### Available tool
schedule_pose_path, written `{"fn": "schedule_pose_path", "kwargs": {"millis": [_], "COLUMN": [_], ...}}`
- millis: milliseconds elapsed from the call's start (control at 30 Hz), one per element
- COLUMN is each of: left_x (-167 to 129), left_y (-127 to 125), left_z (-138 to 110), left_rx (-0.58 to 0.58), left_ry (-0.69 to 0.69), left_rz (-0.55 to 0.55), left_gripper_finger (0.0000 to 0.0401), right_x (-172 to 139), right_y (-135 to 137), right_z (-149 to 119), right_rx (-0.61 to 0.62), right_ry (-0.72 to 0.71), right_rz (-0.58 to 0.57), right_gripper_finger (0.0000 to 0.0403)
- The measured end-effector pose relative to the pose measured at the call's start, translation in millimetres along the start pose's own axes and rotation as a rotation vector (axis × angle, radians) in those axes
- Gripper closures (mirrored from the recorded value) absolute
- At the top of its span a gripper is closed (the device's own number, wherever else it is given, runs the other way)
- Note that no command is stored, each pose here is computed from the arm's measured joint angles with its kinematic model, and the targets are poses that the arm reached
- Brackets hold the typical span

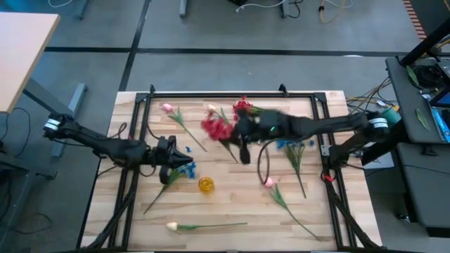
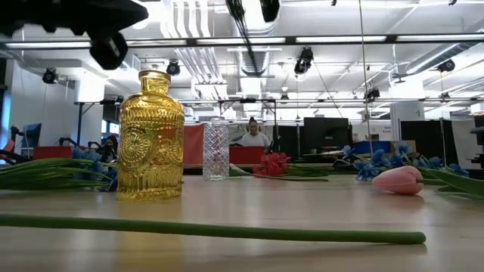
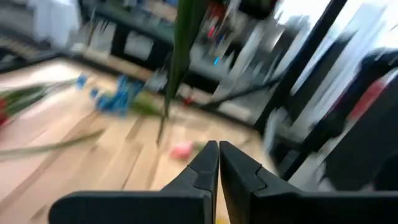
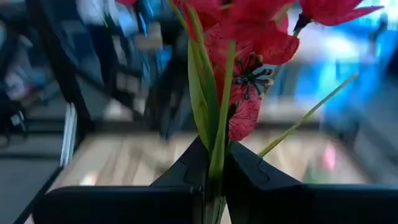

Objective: Sort flowers into vase by color
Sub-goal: Put the bottom red flowers into the transparent vase

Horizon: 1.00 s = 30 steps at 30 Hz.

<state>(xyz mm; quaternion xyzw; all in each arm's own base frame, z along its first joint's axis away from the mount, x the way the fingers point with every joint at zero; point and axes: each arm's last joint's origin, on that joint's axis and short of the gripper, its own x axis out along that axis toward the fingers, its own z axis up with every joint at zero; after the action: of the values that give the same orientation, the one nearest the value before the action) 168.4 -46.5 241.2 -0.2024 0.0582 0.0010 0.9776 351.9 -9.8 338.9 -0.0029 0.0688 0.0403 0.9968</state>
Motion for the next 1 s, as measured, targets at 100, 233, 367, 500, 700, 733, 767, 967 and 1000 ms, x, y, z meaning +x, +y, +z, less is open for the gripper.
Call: {"fn": "schedule_pose_path", "kwargs": {"millis": [100, 233, 367, 500, 700, 733, 767, 967, 1000], "left_x": [3.7, 4.8, 1.8, -2.1, 0.9, 2.1, 3.3, 8.9, 9.2], "left_y": [-5.7, -10.8, -17.3, -29.4, -53.1, -56.0, -58.4, -62.8, -63.3], "left_z": [12.8, 19.1, 19.9, 22.3, 24.5, 23.5, 22.5, 13.4, 12.0], "left_rx": [-0.017, -0.080, -0.151, -0.205, -0.202, -0.197, -0.192, -0.188, -0.191], "left_ry": [0.140, 0.343, 0.531, 0.674, 0.747, 0.753, 0.758, 0.782, 0.793], "left_rz": [0.162, 0.339, 0.499, 0.623, 0.654, 0.650, 0.648, 0.674, 0.675], "left_gripper_finger": [0.0401, 0.0401, 0.0401, 0.0401, 0.0401, 0.0401, 0.0401, 0.0401, 0.0401], "right_x": [-9.5, -22.4, -30.1, -30.5, -23.6, -20.9, -18.3, -4.8, -3.0], "right_y": [-17.9, -41.7, -70.2, -94.7, -110.7, -112.1, -113.2, -118.2, -118.9], "right_z": [-0.4, -4.1, -13.1, -21.0, -20.9, -22.2, -23.2, -34.5, -37.0], "right_rx": [-0.070, -0.118, -0.134, -0.138, -0.142, -0.137, -0.131, -0.103, -0.097], "right_ry": [-0.175, -0.370, -0.425, -0.416, -0.420, -0.415, -0.412, -0.380, -0.372], "right_rz": [-0.050, -0.139, -0.231, -0.300, -0.330, -0.329, -0.324, -0.313, -0.313], "right_gripper_finger": [0.0376, 0.0376, 0.0376, 0.0376, 0.0376, 0.0376, 0.0376, 0.0376, 0.0376]}}
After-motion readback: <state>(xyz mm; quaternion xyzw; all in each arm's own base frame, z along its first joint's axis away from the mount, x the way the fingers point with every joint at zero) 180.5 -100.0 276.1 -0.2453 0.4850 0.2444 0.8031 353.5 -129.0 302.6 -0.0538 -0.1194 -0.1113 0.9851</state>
